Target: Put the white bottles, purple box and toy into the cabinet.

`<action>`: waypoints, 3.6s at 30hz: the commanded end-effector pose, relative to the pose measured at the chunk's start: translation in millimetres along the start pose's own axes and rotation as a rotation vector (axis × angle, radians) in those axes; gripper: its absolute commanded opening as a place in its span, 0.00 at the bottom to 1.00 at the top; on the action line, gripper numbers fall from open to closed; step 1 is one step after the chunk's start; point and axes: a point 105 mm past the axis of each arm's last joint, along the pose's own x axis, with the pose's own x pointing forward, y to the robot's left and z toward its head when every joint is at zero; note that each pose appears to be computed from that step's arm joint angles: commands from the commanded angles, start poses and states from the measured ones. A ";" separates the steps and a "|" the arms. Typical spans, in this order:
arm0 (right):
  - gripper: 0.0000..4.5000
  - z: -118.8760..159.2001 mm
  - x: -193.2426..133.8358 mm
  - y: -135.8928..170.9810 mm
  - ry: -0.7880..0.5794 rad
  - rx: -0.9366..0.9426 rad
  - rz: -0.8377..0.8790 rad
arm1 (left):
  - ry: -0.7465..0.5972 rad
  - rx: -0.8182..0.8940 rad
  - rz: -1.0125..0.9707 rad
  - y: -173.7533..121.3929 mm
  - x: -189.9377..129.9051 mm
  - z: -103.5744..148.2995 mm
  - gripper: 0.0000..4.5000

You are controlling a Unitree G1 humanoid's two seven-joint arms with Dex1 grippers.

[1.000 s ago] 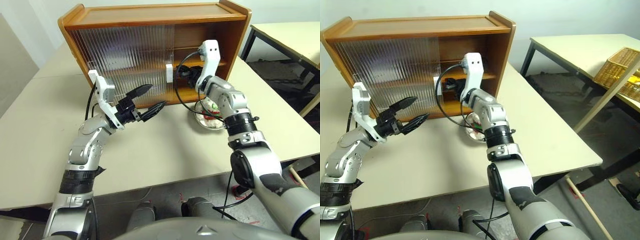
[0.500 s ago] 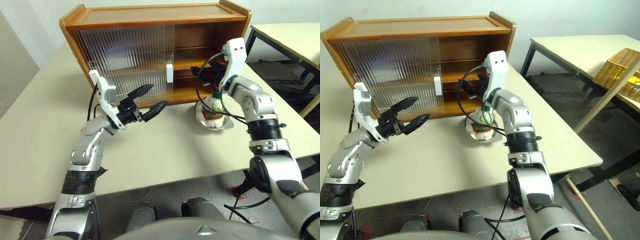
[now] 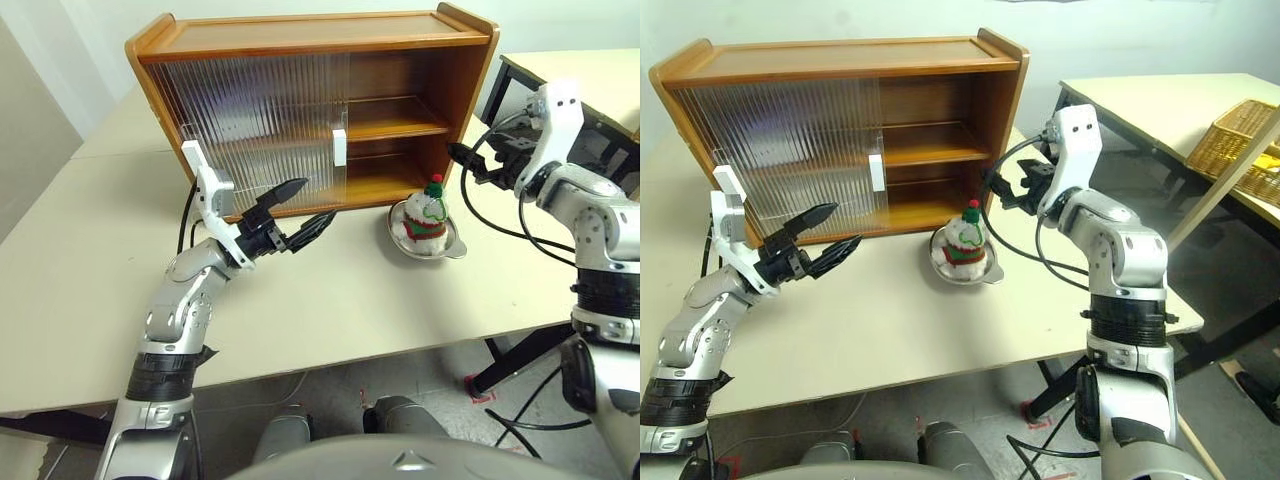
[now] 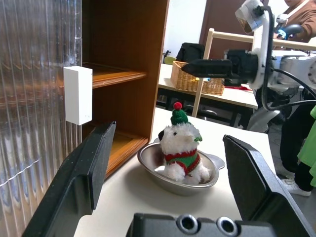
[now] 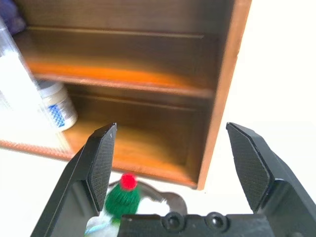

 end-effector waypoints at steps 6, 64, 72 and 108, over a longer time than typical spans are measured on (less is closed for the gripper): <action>0.99 -20.3 -24.8 19.4 0.063 0.068 0.150 | 0.012 0.012 -0.015 1.5 0.1 1.3 1.00; 0.99 -114.2 -19.5 34.1 0.271 0.167 0.185 | 0.022 0.051 0.012 3.4 -6.2 13.4 1.00; 0.99 -119.3 -14.4 29.8 0.264 0.154 0.168 | 0.021 0.057 0.013 4.9 -5.6 14.7 1.00; 0.00 -69.9 -7.7 33.8 0.131 0.121 0.258 | 0.023 0.055 -0.002 8.2 -1.3 11.4 1.00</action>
